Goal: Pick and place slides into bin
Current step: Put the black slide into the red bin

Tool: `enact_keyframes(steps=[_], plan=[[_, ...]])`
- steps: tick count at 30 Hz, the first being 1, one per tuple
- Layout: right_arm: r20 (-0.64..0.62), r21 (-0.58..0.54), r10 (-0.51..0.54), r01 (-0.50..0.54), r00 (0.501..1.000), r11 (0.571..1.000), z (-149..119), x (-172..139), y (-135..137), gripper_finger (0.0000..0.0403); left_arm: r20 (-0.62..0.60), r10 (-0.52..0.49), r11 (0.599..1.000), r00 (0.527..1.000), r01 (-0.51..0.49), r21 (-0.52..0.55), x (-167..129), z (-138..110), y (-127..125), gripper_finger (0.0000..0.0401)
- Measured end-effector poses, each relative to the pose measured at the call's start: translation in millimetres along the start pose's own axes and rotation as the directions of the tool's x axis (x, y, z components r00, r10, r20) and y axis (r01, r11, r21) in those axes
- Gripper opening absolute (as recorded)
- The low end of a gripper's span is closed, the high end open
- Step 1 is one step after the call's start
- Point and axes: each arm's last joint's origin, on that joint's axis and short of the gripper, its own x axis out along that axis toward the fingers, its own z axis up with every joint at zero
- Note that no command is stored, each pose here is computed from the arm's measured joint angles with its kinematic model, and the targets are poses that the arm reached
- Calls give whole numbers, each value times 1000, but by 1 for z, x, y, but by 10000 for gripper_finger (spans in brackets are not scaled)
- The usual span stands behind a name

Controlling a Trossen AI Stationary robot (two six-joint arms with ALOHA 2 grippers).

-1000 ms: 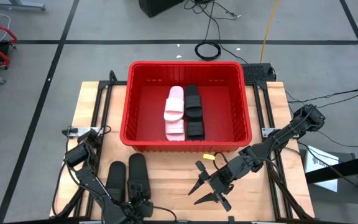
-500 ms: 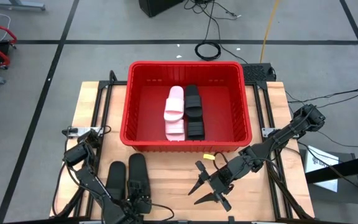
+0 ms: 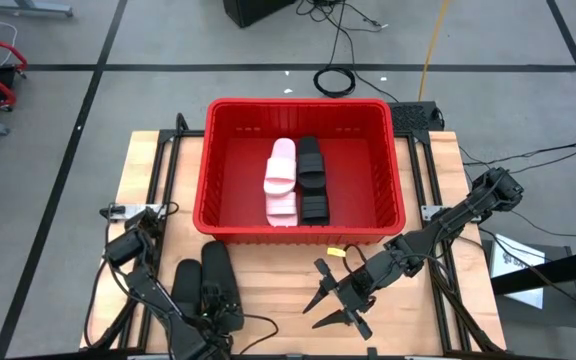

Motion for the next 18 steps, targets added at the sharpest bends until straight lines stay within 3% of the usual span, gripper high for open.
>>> enact_keyframes(steps=[11, 18], plan=[[0, 0, 0, 0, 1000, 1000, 0, 0, 0, 153, -23, 33, 999, 999, -33, -13, 4, 3, 6, 226], [0, 0, 0, 0, 1000, 1000, 0, 0, 0, 153, -24, 20, 1000, 999, -21, -18, 4, 4, 4, 146]])
